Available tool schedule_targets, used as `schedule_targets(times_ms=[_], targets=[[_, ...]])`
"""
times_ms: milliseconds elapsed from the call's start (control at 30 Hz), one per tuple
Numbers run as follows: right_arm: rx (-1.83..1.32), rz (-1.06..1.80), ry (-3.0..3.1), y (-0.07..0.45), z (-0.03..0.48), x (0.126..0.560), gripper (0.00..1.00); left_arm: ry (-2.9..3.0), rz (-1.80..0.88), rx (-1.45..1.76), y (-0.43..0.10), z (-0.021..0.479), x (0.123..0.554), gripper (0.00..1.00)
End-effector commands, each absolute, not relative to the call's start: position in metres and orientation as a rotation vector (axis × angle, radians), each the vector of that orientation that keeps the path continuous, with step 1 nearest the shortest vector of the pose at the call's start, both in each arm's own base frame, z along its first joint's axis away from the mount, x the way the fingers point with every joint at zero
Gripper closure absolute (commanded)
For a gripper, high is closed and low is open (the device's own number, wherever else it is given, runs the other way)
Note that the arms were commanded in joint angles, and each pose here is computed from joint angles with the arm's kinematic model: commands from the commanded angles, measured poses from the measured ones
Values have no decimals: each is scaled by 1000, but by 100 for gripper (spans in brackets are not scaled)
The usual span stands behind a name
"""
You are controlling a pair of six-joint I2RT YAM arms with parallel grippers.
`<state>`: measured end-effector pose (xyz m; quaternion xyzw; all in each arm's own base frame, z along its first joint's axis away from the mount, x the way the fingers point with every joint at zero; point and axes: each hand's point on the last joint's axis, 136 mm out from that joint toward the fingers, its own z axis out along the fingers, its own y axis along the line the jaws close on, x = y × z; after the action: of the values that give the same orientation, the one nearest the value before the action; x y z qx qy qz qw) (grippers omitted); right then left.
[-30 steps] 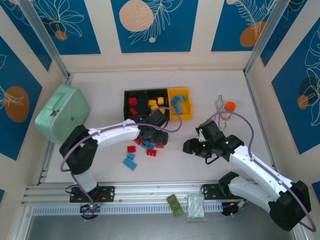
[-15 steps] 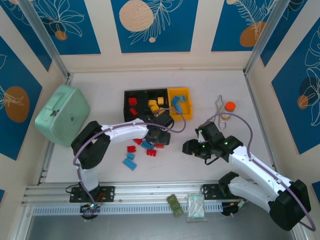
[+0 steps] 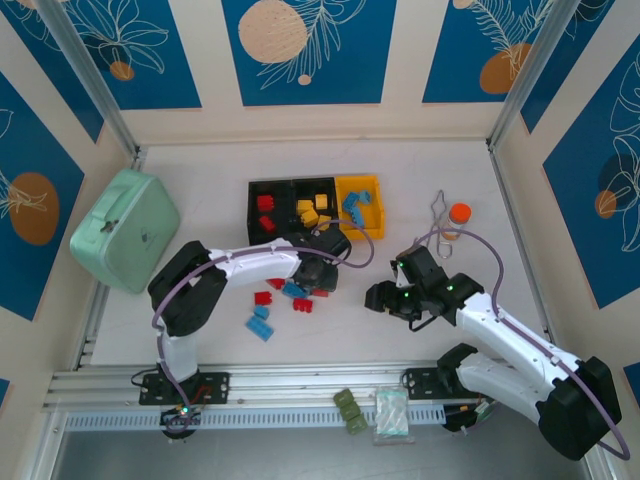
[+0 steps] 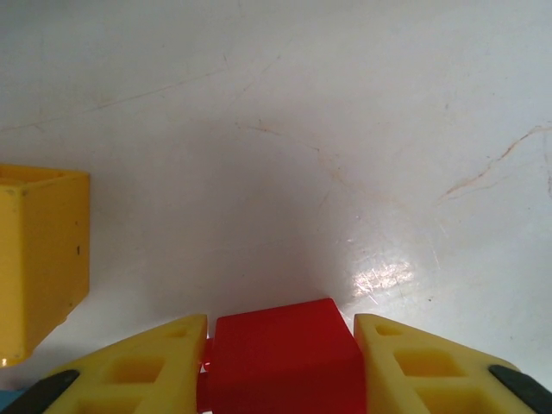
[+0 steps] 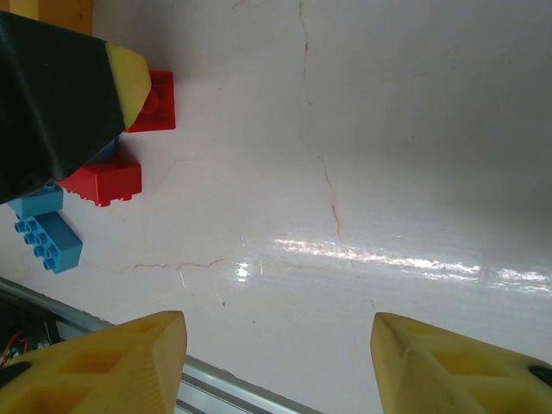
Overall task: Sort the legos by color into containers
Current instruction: Pick up the lego from the center of the table, then place the lego in the container.
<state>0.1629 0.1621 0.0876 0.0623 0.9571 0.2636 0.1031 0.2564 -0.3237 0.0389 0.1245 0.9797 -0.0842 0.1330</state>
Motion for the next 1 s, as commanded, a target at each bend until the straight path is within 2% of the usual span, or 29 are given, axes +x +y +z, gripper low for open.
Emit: schedule_targets(times_ms=[0,233,500,767,967], targets=[[190,810,2823,162,89,158,41,2823,-248,368,-327,50,256,65],[113,852,2785,174,101,160,41,2749,-268,374,-320,87,270,67],[40,862,2760,194,113,172,41,2667,-255,331,-290,132,302,67],[-36,871,2754,217,120,184,41,2600,-214,185,-236,168,360,67],[-44,877,2768,226,115,186,41,2583,-157,103,-205,175,410,67]])
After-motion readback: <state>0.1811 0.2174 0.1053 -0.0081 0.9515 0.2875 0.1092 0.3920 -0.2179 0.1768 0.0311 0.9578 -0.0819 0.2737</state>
